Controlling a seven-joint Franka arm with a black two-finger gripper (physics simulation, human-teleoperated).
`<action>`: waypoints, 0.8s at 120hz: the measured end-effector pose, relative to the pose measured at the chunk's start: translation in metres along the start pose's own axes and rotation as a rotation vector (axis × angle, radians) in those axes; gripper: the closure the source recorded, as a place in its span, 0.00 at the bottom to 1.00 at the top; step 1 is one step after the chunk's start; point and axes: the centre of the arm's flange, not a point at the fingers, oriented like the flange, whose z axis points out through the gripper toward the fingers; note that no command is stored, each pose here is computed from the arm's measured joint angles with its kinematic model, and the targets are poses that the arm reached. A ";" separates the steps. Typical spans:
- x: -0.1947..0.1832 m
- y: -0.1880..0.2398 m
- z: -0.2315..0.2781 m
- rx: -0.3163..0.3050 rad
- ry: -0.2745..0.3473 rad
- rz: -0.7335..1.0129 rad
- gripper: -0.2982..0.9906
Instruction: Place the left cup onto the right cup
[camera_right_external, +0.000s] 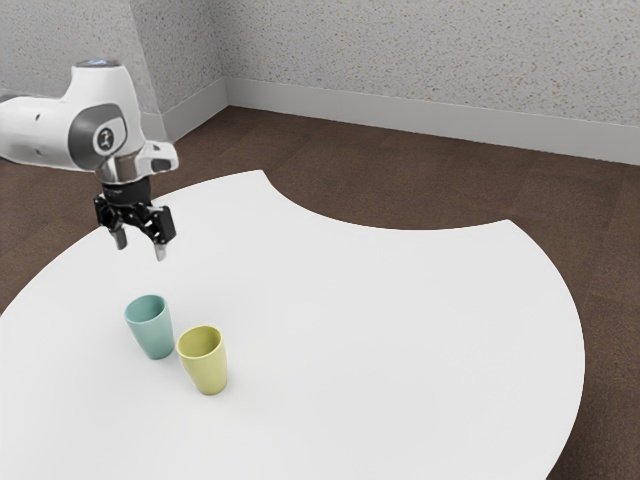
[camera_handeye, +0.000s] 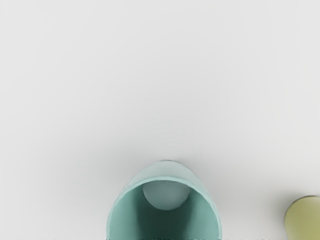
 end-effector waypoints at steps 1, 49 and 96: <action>0.000 -0.001 0.000 0.000 0.000 -0.001 0.26; -0.014 -0.017 0.015 -0.006 -0.018 -0.031 0.26; -0.019 -0.025 0.039 -0.001 -0.029 -0.040 0.26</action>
